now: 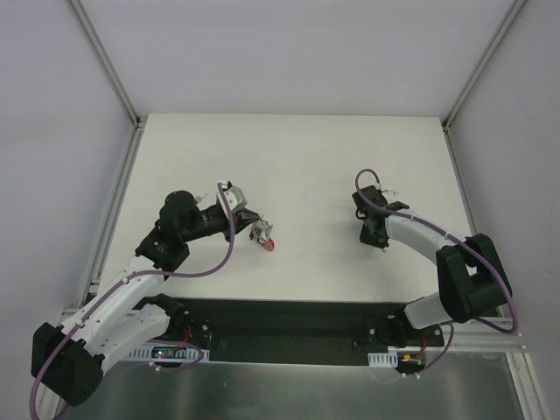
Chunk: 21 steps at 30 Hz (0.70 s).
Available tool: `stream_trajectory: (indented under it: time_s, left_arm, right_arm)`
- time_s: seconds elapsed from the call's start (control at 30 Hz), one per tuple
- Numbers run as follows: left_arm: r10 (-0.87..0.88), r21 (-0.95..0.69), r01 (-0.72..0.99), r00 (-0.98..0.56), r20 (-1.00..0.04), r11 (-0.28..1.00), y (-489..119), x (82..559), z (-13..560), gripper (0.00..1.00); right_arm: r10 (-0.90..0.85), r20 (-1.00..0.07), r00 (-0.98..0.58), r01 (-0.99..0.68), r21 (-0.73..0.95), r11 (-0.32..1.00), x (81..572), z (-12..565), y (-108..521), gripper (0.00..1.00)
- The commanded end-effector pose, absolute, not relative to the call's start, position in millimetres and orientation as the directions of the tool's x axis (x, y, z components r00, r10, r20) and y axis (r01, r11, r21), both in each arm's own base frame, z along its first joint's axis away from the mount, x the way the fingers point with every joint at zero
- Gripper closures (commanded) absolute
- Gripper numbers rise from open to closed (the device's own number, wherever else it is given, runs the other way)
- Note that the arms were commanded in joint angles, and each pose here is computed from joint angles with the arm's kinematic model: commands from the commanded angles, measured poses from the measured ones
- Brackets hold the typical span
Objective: Put the keys on the keyring
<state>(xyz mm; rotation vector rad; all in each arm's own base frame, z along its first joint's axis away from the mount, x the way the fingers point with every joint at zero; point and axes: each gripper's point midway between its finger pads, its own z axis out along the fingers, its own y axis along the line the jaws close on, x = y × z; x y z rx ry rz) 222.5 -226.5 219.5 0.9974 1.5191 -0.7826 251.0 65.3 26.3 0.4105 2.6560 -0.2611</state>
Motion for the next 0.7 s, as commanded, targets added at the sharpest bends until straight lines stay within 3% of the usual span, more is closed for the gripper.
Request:
stream_trajectory:
  time_s: [0.0,0.23,0.4,0.5,0.67]
  left_arm:
    - [0.133,0.077,0.912,0.025,-0.991,0.403,-229,222,247,1.00]
    - [0.132,0.075,0.913,0.023,-0.991,0.400,-230,222,247,1.00]
    - [0.134,0.074,0.914,0.022,-0.991,0.399,-230,222,246,1.00]
    - [0.133,0.075,0.915,0.024,-0.991,0.397,-230,222,247,1.00]
    - [0.133,0.074,0.916,0.022,-0.991,0.394,-231,221,247,1.00]
  right_arm:
    - [0.276,-0.477,-0.834,0.360,-0.091,0.929,261,23,66,0.75]
    - [0.260,-0.481,-0.837,0.356,-0.118,0.927,261,21,61,0.81]
    - [0.239,-0.467,-0.852,0.341,-0.146,0.929,257,25,57,0.94]
    - [0.177,-0.425,-0.888,0.269,-0.166,0.949,252,31,61,0.98]
    - [-0.059,-0.324,-0.944,0.000,-0.179,0.984,252,48,89,0.99]
